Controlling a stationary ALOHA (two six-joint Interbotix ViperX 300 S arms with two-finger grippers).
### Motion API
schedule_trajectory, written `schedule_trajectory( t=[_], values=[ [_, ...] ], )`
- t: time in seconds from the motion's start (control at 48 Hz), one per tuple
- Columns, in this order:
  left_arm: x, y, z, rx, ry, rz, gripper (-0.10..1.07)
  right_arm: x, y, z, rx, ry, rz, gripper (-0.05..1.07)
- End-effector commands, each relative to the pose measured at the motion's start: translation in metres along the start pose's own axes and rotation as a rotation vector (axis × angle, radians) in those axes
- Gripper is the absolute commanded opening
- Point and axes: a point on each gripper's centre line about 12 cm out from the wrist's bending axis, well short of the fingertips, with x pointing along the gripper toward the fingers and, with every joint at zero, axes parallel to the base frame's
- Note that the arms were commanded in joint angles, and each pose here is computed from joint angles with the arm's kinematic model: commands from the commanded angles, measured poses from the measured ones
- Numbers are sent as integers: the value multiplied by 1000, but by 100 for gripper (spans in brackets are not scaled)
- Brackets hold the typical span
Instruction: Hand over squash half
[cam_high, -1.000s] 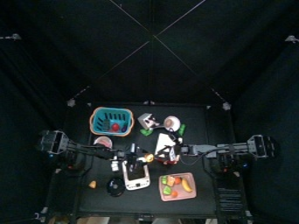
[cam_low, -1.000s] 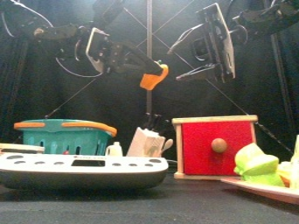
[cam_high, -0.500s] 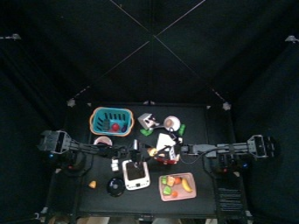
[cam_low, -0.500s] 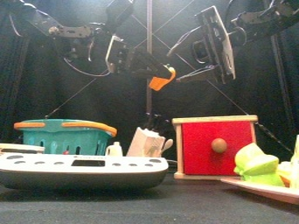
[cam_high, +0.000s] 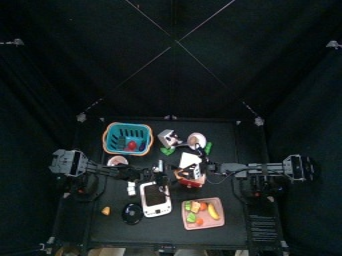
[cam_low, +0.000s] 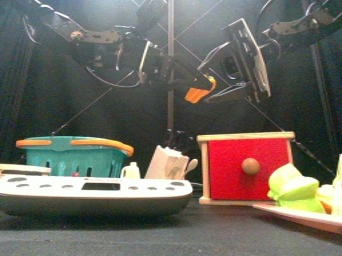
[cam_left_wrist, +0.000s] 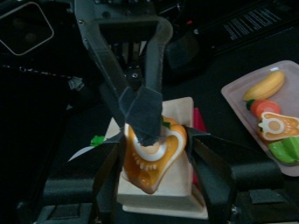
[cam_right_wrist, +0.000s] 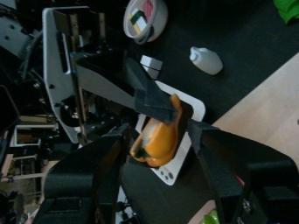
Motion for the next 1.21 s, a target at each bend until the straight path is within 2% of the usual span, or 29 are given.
schedule_trajectory(
  t=[0.0,0.188,0.292,0.604,0.917,1.188],
  values=[
    [2,9,15,-10,-44,29,80,-4,7,5,1,-16,23,82],
    [2,7,15,-11,-43,25,81,-4,6,5,0,-16,21,67],
    [1,7,14,-10,-42,23,84,-4,6,5,0,-16,21,63],
    [1,5,13,-10,-39,22,103,-5,3,3,-2,-12,16,63],
    [-5,4,7,-9,-28,19,103,-5,4,2,-4,-10,19,63],
    [-16,8,7,-34,-42,48,103,-8,-4,-5,-22,14,-11,63]
  ],
)
